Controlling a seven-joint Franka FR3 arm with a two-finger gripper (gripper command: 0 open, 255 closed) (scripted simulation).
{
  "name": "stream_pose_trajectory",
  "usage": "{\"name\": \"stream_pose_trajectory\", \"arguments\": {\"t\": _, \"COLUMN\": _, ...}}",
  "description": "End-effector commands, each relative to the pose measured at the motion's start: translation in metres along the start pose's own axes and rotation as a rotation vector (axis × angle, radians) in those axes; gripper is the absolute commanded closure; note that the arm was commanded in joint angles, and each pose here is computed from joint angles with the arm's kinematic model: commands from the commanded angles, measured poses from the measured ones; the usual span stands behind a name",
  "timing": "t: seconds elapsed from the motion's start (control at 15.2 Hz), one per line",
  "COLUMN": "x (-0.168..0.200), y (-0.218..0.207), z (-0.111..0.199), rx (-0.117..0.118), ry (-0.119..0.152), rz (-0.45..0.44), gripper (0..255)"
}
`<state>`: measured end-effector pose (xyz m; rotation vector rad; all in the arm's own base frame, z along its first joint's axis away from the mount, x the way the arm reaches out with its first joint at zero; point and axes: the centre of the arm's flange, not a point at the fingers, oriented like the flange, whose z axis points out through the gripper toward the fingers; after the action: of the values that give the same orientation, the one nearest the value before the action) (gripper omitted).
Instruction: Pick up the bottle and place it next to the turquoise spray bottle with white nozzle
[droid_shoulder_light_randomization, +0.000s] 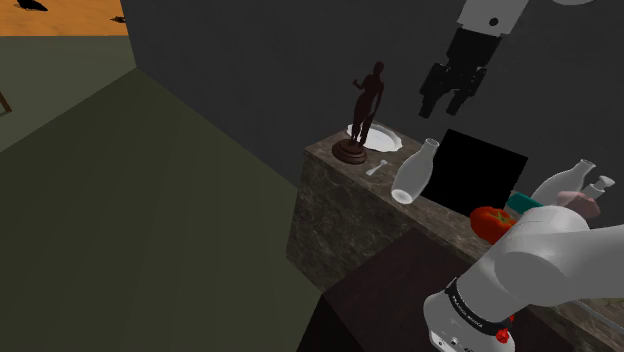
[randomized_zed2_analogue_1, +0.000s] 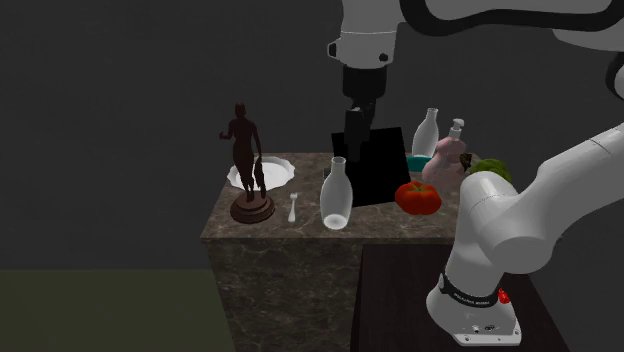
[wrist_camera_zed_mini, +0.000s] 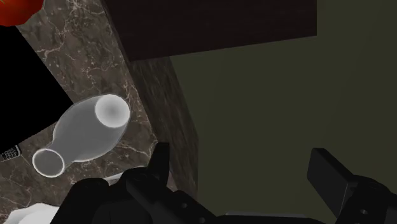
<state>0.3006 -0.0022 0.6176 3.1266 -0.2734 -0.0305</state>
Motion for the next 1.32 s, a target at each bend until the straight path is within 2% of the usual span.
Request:
{"name": "stream_pose_trajectory", "arguments": {"t": 0.0, "x": 0.000, "y": 0.000, "z": 0.000, "rx": 0.000, "ry": 0.000, "rz": 0.000, "gripper": 0}}
{"name": "stream_pose_trajectory", "arguments": {"t": 1.25, "x": 0.060, "y": 0.199, "z": 0.137, "rx": 0.007, "ry": 0.079, "rz": -0.014, "gripper": 0}}
